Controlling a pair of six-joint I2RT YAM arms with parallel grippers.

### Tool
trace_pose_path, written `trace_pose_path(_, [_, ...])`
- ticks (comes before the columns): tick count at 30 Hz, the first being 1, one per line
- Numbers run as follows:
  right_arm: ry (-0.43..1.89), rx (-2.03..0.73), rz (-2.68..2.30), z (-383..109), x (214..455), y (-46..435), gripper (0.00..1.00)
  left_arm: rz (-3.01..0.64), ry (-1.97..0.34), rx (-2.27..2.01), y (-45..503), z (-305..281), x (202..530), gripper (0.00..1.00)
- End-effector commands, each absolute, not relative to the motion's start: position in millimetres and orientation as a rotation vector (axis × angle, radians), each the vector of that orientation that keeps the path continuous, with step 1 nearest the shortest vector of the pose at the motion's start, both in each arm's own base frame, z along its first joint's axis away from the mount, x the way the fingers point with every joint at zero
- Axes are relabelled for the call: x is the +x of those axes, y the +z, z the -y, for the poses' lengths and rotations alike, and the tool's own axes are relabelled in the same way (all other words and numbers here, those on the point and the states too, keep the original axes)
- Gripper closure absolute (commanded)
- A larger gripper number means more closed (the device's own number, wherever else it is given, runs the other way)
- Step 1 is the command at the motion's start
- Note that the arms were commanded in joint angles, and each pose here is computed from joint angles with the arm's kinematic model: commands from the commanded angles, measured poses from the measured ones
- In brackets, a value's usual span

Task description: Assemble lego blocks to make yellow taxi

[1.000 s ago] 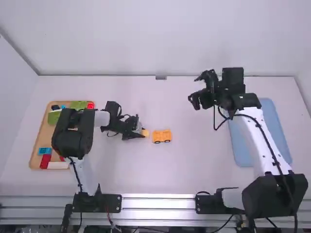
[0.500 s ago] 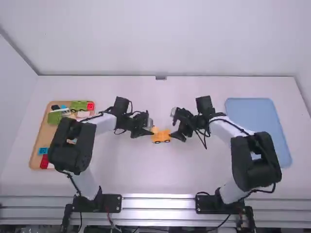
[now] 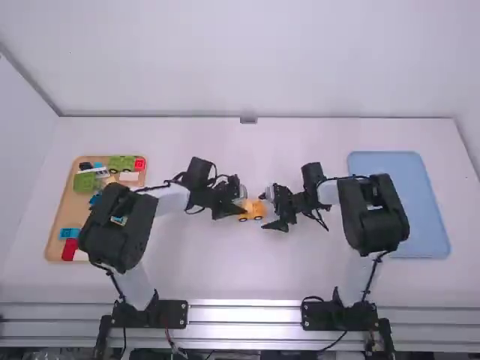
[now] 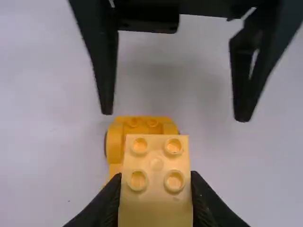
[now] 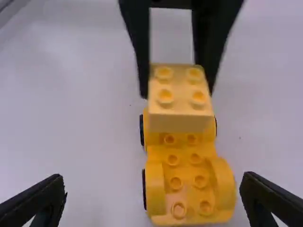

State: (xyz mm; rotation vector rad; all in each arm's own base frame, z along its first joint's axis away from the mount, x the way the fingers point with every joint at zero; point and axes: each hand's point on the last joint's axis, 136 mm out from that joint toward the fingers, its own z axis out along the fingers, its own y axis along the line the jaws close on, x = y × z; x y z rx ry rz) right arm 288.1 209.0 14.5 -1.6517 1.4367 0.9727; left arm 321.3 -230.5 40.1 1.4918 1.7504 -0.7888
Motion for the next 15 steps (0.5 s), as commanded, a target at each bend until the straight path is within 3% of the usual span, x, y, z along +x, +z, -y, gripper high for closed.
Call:
trace_pose_path(1, [0.961,-1.669,-1.327,-213,289,20,0.02,-1.826,-0.783,1.426,40,230,320,0.81])
trace_pose_path(7, [1.037,-1.544,-1.381,-220,305,7,0.02,-1.785,-0.786,1.445,37,235,311,0.80])
trace_pose_path(15, [1.038,-1.574,-1.400,-229,301,-3,0.02,-1.795,-0.780,1.436,37,232,313,0.88])
